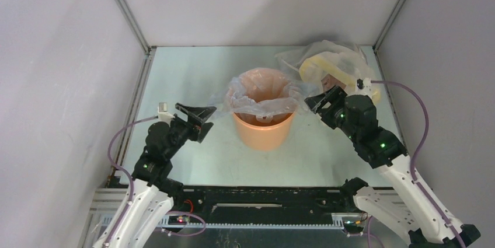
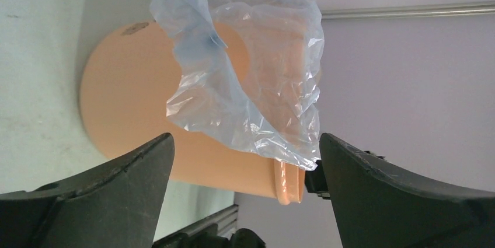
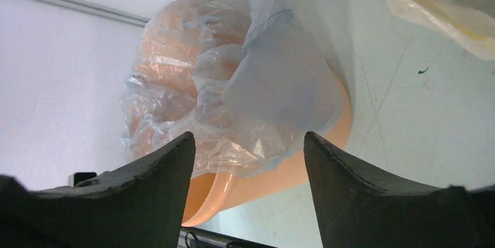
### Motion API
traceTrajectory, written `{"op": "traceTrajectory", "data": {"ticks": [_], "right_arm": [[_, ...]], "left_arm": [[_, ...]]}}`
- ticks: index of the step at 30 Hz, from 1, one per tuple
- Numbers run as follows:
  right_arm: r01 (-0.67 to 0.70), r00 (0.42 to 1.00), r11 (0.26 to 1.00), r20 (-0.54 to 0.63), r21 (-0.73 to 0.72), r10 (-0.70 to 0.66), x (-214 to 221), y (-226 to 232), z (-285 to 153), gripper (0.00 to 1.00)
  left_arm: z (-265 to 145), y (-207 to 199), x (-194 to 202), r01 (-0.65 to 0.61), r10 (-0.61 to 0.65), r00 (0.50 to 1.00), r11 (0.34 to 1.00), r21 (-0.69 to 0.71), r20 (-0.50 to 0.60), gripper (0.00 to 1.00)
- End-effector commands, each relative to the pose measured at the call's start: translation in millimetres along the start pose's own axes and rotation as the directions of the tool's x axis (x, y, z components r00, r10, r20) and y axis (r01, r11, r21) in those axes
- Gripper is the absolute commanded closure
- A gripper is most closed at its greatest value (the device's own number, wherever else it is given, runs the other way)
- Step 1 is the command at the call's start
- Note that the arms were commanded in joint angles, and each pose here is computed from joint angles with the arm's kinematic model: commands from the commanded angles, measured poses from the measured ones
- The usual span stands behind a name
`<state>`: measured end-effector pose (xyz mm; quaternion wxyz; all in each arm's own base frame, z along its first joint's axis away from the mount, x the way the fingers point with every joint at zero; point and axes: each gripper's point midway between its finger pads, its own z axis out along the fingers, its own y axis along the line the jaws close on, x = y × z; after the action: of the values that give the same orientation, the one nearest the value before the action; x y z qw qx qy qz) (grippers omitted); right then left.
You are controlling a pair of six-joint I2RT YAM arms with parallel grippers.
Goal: Put the trash bags into the trash bin
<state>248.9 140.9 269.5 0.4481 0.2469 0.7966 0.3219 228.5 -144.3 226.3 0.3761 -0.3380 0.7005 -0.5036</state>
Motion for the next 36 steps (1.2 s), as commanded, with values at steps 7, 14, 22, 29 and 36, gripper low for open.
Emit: {"op": "traceTrajectory", "data": {"ticks": [7, 14, 22, 29, 36], "right_arm": [[-0.173, 0.981, 0.982, 0.100, 0.069, 0.166, -1, -6, 8, 0.45], [-0.167, 0.983, 0.978, 0.099, 0.122, 0.156, 6, -18, 11, 0.58], [-0.163, 0.983, 0.975, 0.105, 0.149, 0.148, 12, -30, 18, 0.53], [-0.160, 0.984, 0.975, 0.101, 0.154, 0.146, 15, -33, 19, 0.93], [-0.116, 0.990, 0.984, 0.095, 0.137, 0.104, 12, -34, 6, 1.00]], "left_arm": [[8, -38, 3, 0.076, -0.077, 0.997, 0.990, 0.121, 0.002, 0.26], [16, -25, 1, 0.082, -0.084, 0.996, 0.992, 0.093, 0.023, 0.39], [25, -19, 1, 0.083, -0.086, 0.996, 0.993, 0.088, 0.029, 0.36], [31, -14, 5, 0.090, -0.091, 0.996, 0.992, 0.092, 0.008, 0.65], [25, -7, 5, 0.048, -0.050, 0.999, 0.996, 0.079, 0.022, 1.00]]}}
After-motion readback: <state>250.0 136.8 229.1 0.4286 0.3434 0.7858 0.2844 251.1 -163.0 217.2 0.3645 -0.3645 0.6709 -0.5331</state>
